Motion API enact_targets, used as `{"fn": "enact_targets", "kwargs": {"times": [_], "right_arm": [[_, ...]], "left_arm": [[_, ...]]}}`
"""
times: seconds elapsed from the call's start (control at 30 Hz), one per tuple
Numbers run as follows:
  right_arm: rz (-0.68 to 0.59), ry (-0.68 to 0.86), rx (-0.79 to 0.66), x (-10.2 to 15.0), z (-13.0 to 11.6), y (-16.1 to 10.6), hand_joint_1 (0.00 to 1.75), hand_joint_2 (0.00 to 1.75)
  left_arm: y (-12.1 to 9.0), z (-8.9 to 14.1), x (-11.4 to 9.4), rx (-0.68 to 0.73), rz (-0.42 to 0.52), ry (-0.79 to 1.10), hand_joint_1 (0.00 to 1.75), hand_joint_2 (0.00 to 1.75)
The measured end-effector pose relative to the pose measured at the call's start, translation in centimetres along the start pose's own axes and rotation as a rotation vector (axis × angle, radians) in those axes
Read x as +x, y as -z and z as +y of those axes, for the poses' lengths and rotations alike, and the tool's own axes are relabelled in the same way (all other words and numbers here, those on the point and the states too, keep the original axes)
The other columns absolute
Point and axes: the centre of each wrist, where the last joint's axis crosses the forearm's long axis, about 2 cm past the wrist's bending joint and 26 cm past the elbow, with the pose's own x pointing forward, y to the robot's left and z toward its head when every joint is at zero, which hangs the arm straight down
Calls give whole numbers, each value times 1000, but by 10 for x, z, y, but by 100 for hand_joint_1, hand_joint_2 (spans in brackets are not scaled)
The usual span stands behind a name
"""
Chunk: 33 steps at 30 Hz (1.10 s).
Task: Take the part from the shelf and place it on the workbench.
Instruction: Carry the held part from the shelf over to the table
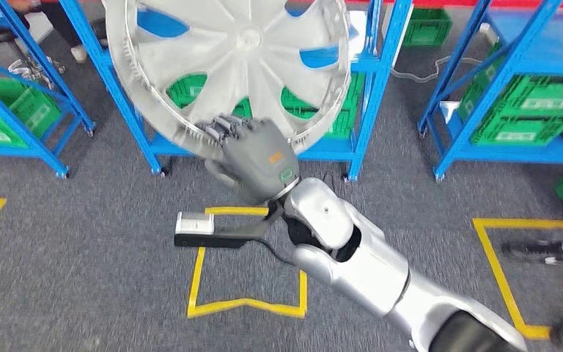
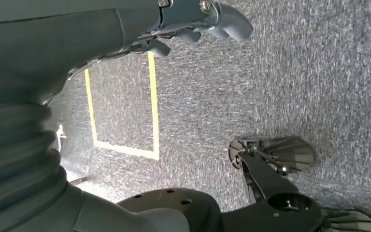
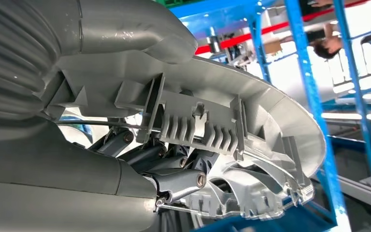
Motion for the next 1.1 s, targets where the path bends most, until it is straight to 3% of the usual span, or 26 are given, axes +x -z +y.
{"fn": "enact_targets", "kwargs": {"times": [0.4, 1.1], "right_arm": [[19, -58, 52, -6, 8, -17, 175, 175], [2, -98, 62, -4, 4, -14, 175, 175]], "left_arm": [[0, -1, -2, -22, -17, 13, 0, 175], [1, 3, -1, -23, -26, 3, 0, 175]]}}
